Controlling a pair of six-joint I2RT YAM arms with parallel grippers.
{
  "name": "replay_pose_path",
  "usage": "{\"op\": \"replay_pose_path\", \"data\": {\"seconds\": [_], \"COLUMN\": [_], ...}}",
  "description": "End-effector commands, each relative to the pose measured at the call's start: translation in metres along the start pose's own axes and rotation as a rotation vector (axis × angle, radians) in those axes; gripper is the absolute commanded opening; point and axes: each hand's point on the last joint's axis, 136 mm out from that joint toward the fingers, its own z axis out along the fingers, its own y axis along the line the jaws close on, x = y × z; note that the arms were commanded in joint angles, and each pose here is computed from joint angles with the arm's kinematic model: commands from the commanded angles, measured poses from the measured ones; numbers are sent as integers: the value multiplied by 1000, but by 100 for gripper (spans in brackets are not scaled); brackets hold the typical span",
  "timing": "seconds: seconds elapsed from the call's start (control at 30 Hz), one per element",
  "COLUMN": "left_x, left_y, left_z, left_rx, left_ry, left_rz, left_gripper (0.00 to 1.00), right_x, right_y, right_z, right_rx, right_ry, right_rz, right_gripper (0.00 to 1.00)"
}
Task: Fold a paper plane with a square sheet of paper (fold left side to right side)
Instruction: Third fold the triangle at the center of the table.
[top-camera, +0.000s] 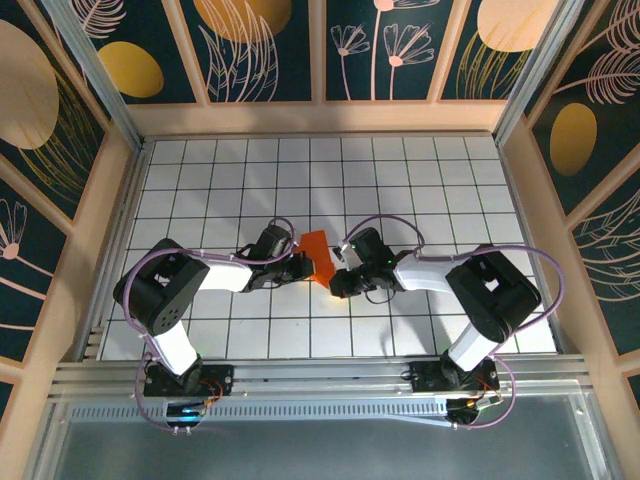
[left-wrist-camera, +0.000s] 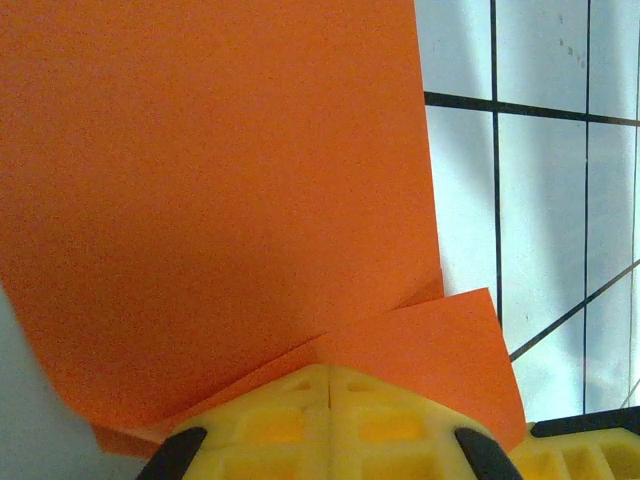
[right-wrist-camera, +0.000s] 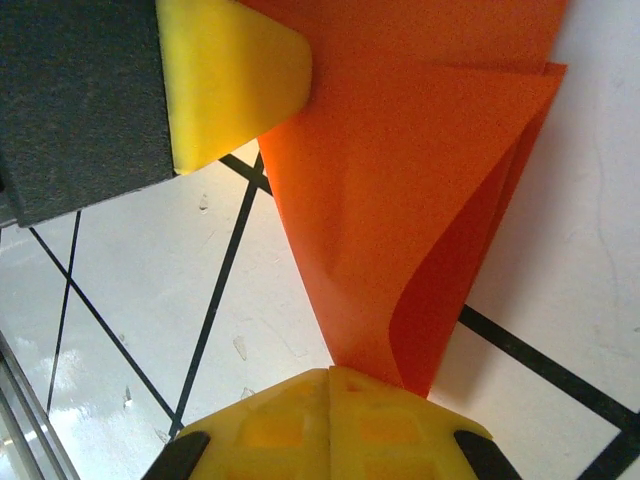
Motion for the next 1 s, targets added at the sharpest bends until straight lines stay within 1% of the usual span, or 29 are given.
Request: {"op": "replay_pose_path", "data": {"seconds": [0.0, 0.53, 0.67, 0.8, 0.97], "left_x": [17, 13, 1, -19, -21], "left_y": [38, 32, 13, -20, -44], "left_z": [5, 3, -3, -21, -43], "left_rx": [-132, -117, -73, 8, 101], "left_ry": [34, 24, -6, -75, -114], "left_rz": [-33, -25, -2, 47, 86], "left_gripper": [0, 0, 2, 4, 5], "right_x": [7, 24, 30, 38, 46], "right_y": [-10, -23, -30, -40, -48], "right_z": [3, 11, 11, 12, 14], "right_rx": [28, 45, 56, 75, 80], "right_ry": [13, 70, 93, 116, 131], "right_rz": [13, 63, 100, 138, 169], "right_gripper": [3, 3, 0, 0, 0]}}
